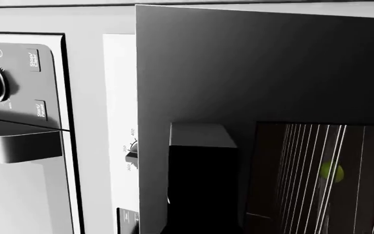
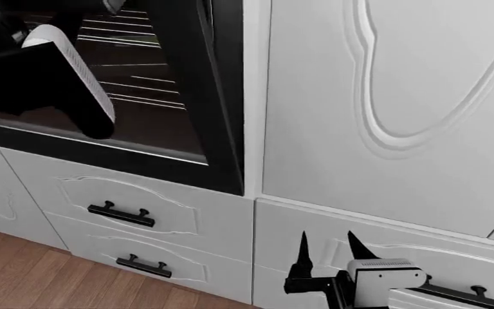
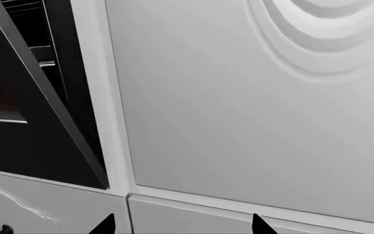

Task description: Open the oven door

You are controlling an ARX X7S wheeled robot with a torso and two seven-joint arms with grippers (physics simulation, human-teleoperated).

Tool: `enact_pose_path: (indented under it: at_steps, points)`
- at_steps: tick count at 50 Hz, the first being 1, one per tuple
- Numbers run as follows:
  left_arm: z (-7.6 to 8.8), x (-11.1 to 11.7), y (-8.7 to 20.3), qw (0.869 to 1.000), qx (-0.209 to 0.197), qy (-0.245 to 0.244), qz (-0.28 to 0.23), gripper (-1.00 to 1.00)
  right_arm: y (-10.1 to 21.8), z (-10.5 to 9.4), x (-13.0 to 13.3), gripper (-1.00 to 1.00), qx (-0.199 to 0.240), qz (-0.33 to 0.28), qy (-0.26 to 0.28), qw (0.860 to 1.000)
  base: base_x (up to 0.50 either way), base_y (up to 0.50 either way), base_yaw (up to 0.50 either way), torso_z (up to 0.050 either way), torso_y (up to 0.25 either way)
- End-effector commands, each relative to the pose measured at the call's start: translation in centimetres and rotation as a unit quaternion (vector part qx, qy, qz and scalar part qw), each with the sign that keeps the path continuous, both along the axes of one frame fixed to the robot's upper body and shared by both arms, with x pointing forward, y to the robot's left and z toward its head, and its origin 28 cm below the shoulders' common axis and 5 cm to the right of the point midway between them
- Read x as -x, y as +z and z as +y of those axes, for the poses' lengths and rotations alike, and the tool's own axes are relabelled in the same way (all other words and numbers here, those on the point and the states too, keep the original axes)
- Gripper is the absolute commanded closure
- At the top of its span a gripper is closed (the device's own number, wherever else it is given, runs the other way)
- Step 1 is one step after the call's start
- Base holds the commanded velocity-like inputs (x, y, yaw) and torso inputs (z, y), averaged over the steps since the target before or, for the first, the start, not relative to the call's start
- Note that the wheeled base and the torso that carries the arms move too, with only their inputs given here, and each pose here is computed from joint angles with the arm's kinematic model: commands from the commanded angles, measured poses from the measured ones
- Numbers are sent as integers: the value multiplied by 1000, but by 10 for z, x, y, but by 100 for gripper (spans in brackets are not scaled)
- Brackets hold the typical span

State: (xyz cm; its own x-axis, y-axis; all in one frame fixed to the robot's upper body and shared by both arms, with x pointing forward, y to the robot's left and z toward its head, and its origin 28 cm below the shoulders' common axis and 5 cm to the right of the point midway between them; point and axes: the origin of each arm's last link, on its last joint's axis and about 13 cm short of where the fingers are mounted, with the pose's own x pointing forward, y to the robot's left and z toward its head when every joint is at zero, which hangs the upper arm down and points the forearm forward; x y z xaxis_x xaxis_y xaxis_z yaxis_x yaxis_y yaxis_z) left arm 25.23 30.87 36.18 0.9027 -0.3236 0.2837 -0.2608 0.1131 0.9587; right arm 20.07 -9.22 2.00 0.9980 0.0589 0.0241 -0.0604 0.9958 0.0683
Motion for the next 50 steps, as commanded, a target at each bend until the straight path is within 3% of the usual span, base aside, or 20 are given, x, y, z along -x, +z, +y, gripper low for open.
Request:
enact_pose_path:
  at_steps: [1, 16, 30, 50]
  points:
    - [-6, 30, 26, 985, -8, -14, -171, 100, 0, 0, 0, -100, 1, 1, -1, 1000, 0, 0, 0, 0, 12]
    - [-2, 39, 21, 984, 7, -11, -179, 100, 0, 0, 0, -100, 2, 2, -2, 1000, 0, 0, 0, 2, 7]
    - [1, 51, 20, 981, -3, -5, -192, 100, -1, 0, 0, -100, 2, 3, -1, 1000, 0, 0, 0, 1, 7]
    - [-2, 64, 11, 977, -53, -16, -206, 100, -2, 0, 0, -100, 3, 3, -1, 1000, 0, 0, 0, 2, 7]
